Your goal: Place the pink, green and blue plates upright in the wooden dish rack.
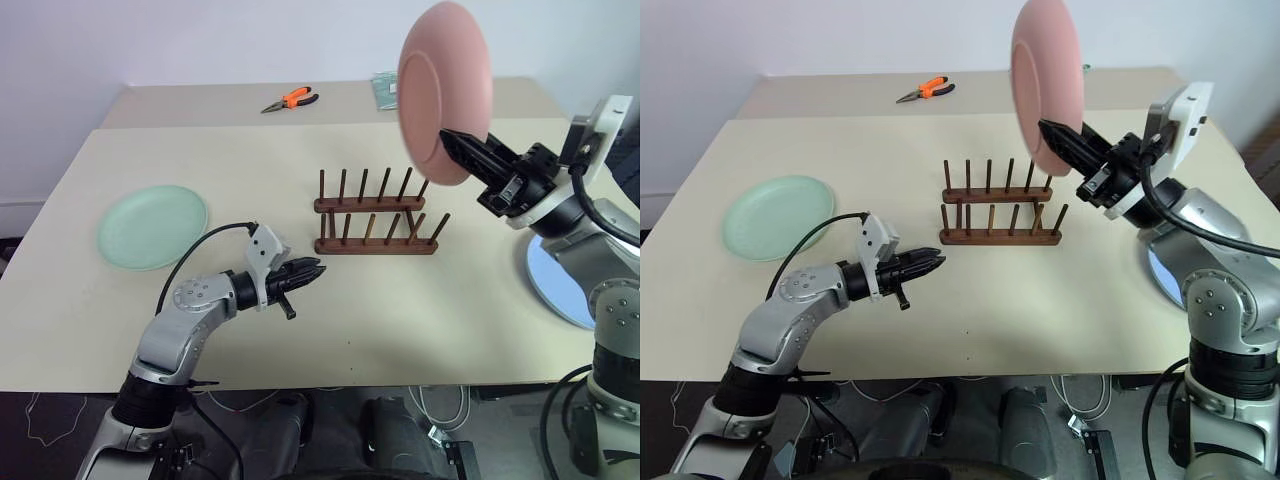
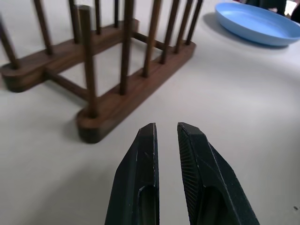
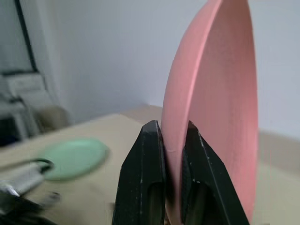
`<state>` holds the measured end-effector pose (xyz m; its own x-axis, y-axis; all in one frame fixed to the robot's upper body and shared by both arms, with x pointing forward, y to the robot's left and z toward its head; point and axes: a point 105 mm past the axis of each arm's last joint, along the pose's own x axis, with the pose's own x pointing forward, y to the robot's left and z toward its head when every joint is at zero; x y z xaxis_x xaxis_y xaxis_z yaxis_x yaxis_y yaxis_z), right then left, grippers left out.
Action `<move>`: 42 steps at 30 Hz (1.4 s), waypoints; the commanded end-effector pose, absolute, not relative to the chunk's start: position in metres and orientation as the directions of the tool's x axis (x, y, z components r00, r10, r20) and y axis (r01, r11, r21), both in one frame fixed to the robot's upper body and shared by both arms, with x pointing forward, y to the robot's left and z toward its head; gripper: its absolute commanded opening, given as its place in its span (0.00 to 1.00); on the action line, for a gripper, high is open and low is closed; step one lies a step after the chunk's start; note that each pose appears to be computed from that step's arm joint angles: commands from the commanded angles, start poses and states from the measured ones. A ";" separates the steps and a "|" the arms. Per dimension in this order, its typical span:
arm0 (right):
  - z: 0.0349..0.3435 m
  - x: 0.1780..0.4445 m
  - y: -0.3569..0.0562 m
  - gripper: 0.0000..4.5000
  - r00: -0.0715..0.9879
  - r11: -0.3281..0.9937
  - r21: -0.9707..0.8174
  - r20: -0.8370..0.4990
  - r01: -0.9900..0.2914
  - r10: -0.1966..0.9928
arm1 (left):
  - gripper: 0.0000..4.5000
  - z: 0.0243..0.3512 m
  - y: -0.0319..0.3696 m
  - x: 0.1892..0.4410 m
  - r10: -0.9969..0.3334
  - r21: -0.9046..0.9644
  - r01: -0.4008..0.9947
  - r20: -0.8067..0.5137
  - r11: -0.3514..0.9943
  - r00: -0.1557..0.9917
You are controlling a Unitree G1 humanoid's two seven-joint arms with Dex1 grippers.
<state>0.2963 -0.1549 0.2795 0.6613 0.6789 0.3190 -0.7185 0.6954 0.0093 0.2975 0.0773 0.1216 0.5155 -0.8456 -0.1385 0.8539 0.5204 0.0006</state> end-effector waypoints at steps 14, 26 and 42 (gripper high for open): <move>0.284 0.287 -0.177 0.01 0.753 0.758 0.194 0.412 -0.623 0.514 | 0.15 0.133 0.072 0.290 -0.862 0.015 0.865 -0.084 0.501 0.501; 0.287 0.275 -0.179 0.01 0.774 0.767 0.244 0.436 -0.593 0.459 | 0.15 0.130 0.070 0.289 -0.871 0.004 0.875 -0.092 0.484 0.483; 0.242 0.292 -0.186 0.18 0.879 0.819 0.344 0.307 -0.459 0.364 | 0.15 0.128 0.068 0.287 -0.875 0.000 0.879 -0.098 0.477 0.475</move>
<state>0.2929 -0.1848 0.2349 0.8870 0.3690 0.2778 -0.4530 0.8123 0.3673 0.2893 0.0701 0.1187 0.4814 -0.8671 -0.1279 0.8721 0.4884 -0.0288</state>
